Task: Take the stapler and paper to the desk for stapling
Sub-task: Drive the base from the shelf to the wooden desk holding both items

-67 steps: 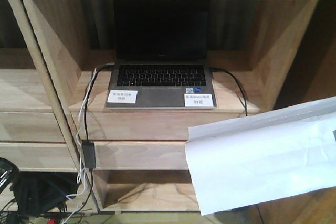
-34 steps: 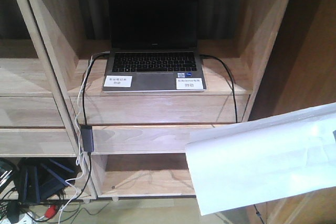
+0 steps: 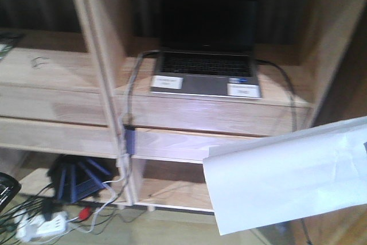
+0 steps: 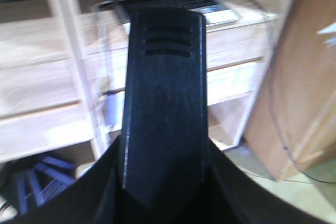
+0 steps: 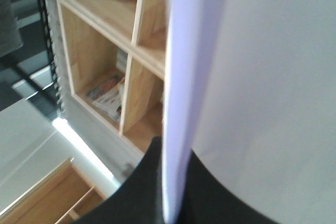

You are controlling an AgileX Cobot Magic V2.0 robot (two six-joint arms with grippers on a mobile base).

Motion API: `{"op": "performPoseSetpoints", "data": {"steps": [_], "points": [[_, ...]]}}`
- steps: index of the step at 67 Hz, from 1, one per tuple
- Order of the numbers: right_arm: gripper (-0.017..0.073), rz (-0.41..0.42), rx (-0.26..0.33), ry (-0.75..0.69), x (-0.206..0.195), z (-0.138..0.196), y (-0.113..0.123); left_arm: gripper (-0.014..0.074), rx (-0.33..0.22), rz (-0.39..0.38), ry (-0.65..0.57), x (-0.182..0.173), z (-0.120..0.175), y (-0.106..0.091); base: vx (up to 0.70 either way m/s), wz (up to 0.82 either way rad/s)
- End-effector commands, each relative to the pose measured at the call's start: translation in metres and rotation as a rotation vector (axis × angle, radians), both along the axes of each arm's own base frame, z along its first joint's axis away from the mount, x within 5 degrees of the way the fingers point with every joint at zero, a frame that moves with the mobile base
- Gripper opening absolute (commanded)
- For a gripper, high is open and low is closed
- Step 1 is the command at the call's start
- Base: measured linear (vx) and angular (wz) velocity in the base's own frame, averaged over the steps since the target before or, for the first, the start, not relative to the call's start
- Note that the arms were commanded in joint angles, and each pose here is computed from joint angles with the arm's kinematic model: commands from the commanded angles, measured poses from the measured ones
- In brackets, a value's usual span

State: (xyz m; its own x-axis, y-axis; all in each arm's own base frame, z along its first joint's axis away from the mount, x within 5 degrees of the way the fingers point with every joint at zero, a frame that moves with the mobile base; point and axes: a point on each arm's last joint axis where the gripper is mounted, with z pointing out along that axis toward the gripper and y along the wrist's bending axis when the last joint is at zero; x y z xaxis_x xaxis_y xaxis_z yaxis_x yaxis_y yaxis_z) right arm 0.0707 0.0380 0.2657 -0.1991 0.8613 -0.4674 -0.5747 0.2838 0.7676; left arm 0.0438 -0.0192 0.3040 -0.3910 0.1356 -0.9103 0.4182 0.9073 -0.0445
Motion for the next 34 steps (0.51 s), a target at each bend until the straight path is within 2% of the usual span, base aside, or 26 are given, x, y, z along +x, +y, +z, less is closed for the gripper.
{"op": "performPoseSetpoints", "data": {"steps": [1, 34], "points": [[-0.0006, 0.022, 0.019, -0.074, -0.0024, 0.0132, 0.0010, -0.0007, -0.056, -0.011, -0.113, 0.0021, 0.0175, -0.0018, -0.01, 0.45], [-0.0006, 0.022, 0.019, -0.074, -0.0024, 0.0132, 0.0010, -0.0007, -0.056, -0.011, -0.113, 0.0021, 0.0175, -0.0018, 0.01, 0.67]]}}
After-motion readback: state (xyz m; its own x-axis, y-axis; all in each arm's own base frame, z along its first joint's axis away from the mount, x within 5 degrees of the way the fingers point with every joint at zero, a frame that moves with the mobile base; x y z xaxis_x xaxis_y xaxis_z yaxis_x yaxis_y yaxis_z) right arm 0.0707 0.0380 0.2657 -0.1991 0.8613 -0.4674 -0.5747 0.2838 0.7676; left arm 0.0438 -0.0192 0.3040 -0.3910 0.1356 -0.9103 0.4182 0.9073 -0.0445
